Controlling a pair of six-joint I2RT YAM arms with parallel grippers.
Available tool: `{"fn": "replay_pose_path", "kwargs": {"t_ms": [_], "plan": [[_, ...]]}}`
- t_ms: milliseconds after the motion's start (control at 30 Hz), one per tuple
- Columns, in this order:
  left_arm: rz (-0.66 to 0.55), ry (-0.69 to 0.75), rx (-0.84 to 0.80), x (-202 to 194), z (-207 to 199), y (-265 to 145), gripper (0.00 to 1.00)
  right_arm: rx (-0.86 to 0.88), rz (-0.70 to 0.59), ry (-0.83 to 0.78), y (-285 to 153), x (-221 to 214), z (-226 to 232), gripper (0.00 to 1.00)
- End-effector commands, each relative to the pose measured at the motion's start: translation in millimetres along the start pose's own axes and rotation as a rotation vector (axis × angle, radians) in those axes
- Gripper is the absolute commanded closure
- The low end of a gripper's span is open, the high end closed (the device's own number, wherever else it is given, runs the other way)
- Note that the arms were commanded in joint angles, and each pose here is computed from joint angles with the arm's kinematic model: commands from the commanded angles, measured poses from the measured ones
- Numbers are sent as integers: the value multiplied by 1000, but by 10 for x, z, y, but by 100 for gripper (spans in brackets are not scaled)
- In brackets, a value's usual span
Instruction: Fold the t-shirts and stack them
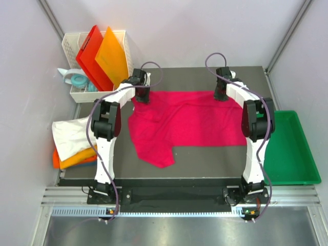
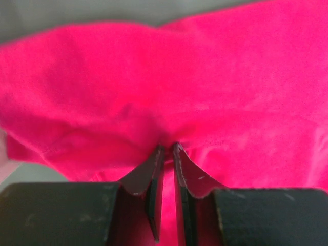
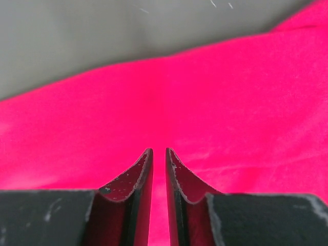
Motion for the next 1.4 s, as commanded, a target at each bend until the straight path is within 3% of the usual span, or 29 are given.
{"fn": "replay_pose_path", "kwargs": {"t_ms": [0,367,633,967,1033,1067,1100,1133,1167,1200,1267,1300,1333,1367], "plan": [[-5,21,48,96,41,66,82,-12,2,25,97,91,-17,84],[133,49,70,96,73,406,81,-17,148,1,384,102,-34,80],[140,71,92,131,116,553,80,-29,244,14,631,70,-79,80],[124,53,101,182,220,618,78,-20,233,47,739,261,-140,79],[98,52,97,259,197,472,81,32,211,36,626,318,-82,80],[74,39,92,312,176,391,80,64,155,38,468,392,-59,79],[-8,36,67,518,109,54,77,74,102,33,349,427,-25,78],[-5,23,53,418,88,10,73,91,51,44,226,462,-4,75],[-131,24,48,580,62,-124,70,121,-51,61,-35,543,-12,66],[-274,29,22,798,-20,-609,67,138,-97,72,-190,562,24,61],[-314,18,-5,675,-78,-818,56,161,-173,78,-591,607,18,47],[-393,26,-21,763,-140,-1171,49,162,-185,66,-724,580,54,42],[-383,19,-31,678,-177,-1247,46,160,-198,58,-851,557,51,35],[-380,24,-46,624,-231,-1346,45,159,-228,50,-1071,508,4,35]]}}
Point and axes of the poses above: each gripper's point midway between its finger pads, its own y axis out along the fingers, its own z axis along the line the jaws close on, x = y × z, the point moved 9 cm from there along -y, back along the fingers, and after that the axes turned 5 degrees about y, right-handed, at the moved point
